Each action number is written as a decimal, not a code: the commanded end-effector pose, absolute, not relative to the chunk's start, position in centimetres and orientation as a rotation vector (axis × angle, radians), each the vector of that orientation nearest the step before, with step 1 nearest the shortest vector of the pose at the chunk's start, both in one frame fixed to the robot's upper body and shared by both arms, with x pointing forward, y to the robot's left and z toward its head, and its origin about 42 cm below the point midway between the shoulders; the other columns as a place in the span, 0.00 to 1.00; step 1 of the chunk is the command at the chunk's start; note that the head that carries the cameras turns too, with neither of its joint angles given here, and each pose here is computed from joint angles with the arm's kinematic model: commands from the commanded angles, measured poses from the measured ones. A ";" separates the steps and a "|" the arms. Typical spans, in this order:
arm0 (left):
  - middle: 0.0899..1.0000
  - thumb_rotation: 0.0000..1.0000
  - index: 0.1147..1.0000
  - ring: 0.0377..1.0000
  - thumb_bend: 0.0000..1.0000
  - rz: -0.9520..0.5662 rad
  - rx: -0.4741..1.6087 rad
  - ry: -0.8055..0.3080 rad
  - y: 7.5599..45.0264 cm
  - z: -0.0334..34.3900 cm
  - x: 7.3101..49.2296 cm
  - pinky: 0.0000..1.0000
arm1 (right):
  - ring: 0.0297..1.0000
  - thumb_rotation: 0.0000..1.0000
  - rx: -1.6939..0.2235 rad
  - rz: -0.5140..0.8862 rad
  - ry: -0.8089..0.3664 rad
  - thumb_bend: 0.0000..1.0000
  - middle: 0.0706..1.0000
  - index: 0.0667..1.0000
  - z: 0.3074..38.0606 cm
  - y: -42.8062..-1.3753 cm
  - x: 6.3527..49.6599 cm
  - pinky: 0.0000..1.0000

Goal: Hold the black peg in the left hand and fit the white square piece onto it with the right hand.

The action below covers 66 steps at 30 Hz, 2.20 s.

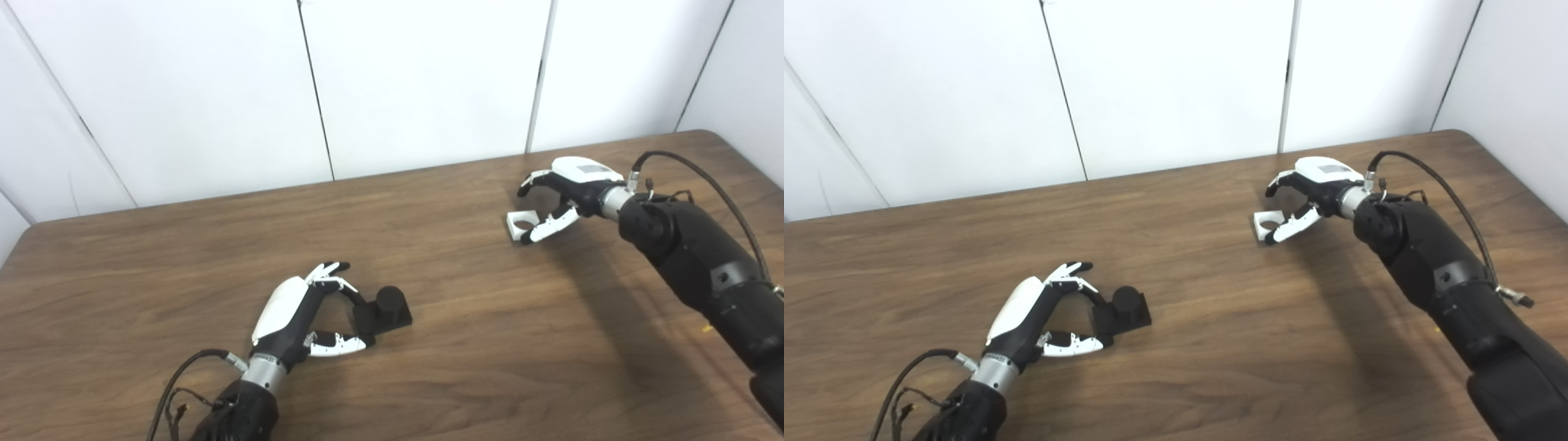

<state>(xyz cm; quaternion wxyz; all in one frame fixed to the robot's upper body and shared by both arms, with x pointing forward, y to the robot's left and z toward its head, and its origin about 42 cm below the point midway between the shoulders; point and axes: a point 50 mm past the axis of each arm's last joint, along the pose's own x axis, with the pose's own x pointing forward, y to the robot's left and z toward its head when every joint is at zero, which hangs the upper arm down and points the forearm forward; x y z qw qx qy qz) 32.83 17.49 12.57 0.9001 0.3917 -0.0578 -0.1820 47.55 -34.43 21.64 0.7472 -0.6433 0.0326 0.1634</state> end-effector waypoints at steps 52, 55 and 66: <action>0.92 0.08 0.43 0.98 0.52 -0.399 0.859 -0.003 17.9 11.4 32.4 0.94 | 0.90 0.15 -1.392 0.401 0.073 0.52 0.86 0.45 20.6 -33.6 46.3 0.94; 0.93 0.08 0.43 0.98 0.52 -0.402 0.864 0.000 17.8 11.5 32.4 0.95 | 0.90 0.15 -1.392 0.399 0.061 0.52 0.85 0.45 20.5 -33.7 46.2 0.94; 0.92 0.08 0.43 0.98 0.52 -0.397 0.860 -0.005 17.8 11.4 32.5 0.94 | 0.88 0.14 -1.401 0.375 0.005 0.52 0.81 0.45 20.4 -33.7 46.2 0.91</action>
